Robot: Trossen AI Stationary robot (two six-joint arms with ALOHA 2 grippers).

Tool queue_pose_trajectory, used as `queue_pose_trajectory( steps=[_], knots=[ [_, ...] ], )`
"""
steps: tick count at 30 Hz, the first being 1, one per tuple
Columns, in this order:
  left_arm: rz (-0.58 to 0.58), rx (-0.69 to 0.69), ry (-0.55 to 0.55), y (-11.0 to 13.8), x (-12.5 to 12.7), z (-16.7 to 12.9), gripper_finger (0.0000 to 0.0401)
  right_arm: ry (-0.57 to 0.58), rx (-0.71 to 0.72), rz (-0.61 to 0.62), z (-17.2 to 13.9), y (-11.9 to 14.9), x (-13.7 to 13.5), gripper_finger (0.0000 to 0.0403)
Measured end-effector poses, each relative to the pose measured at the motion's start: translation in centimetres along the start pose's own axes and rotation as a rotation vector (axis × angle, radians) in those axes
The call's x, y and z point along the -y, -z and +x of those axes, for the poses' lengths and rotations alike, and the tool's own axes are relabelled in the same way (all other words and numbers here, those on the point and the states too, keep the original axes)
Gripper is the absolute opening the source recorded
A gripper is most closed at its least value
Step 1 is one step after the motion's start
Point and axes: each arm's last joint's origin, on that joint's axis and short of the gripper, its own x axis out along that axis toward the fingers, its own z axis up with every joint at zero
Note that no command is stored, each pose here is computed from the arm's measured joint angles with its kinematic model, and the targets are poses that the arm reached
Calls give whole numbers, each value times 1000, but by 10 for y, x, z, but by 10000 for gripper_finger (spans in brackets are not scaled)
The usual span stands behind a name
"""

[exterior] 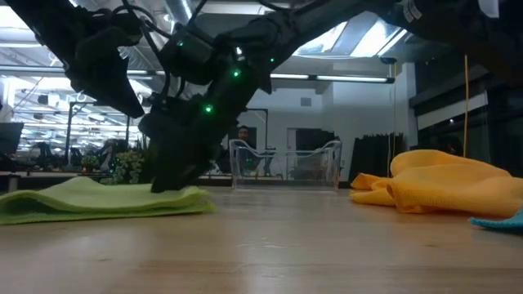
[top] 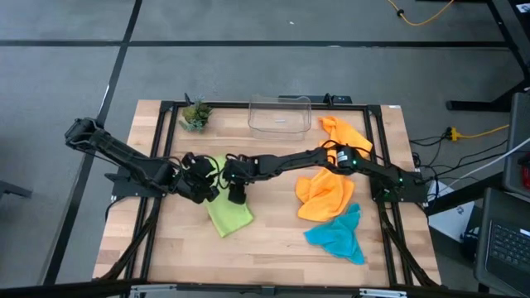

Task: Fold microfiber towels
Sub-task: Fold the green microfiber cloth

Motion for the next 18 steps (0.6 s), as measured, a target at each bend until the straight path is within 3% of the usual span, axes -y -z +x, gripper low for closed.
queue_pose_trajectory(
  steps=[9, 12, 18],
  knots=[
    [-6, 1, 1, 0, 0, 0, 90, 148, -142, 254, -6, 17, -5, 193],
    [-6, 0, 2, 0, 0, 0, 90, 183, -171, 257, -8, 23, -13, 193],
    [-6, -7, 8, 0, 0, 0, 90, 177, -232, 135, -16, 28, -22, 193]
  ],
)
